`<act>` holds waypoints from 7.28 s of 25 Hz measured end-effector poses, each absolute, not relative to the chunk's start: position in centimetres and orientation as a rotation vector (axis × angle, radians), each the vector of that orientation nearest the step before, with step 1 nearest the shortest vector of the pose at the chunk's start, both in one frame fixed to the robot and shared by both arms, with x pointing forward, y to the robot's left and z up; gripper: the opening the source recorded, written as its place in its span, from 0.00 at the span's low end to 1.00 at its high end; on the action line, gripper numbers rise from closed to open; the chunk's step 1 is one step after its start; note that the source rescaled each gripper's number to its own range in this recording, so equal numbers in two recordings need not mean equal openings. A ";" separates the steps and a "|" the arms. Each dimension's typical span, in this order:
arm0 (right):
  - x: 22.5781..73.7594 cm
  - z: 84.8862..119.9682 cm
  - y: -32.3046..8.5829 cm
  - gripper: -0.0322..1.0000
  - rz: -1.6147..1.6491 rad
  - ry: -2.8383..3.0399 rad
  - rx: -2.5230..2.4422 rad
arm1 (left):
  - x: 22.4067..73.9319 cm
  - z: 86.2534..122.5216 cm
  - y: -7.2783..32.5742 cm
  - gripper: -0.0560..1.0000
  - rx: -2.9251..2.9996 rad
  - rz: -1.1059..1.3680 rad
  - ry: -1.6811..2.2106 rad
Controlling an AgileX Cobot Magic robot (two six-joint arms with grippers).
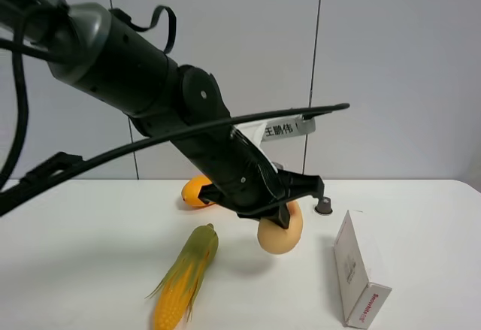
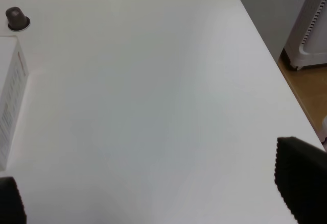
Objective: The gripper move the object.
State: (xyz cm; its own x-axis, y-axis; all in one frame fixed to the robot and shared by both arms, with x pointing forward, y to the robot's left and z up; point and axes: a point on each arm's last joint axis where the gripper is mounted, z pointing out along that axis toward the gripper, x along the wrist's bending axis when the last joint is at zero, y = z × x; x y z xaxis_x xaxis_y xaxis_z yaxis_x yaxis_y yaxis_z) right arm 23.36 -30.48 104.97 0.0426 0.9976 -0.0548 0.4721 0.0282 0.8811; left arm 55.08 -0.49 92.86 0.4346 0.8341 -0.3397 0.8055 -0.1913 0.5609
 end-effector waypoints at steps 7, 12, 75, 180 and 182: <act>23.4 105.0 -30.5 1.00 0.862 1.535 1.550 | 55.4 90.8 -0.7 0.05 1.965 0.041 1.446; 23.4 105.0 -30.5 1.00 0.862 1.535 1.550 | 55.7 90.2 -0.8 0.05 1.931 0.050 1.465; 23.4 105.0 -30.5 1.00 0.862 1.535 1.550 | 57.6 112.3 21.1 0.99 1.981 0.867 1.240; 23.4 105.0 -30.5 1.00 0.862 1.535 1.550 | 23.1 105.5 30.6 1.00 1.385 1.120 1.752; 23.4 105.0 -30.5 1.00 0.862 1.535 1.550 | 23.1 105.5 30.6 1.00 1.385 1.120 1.752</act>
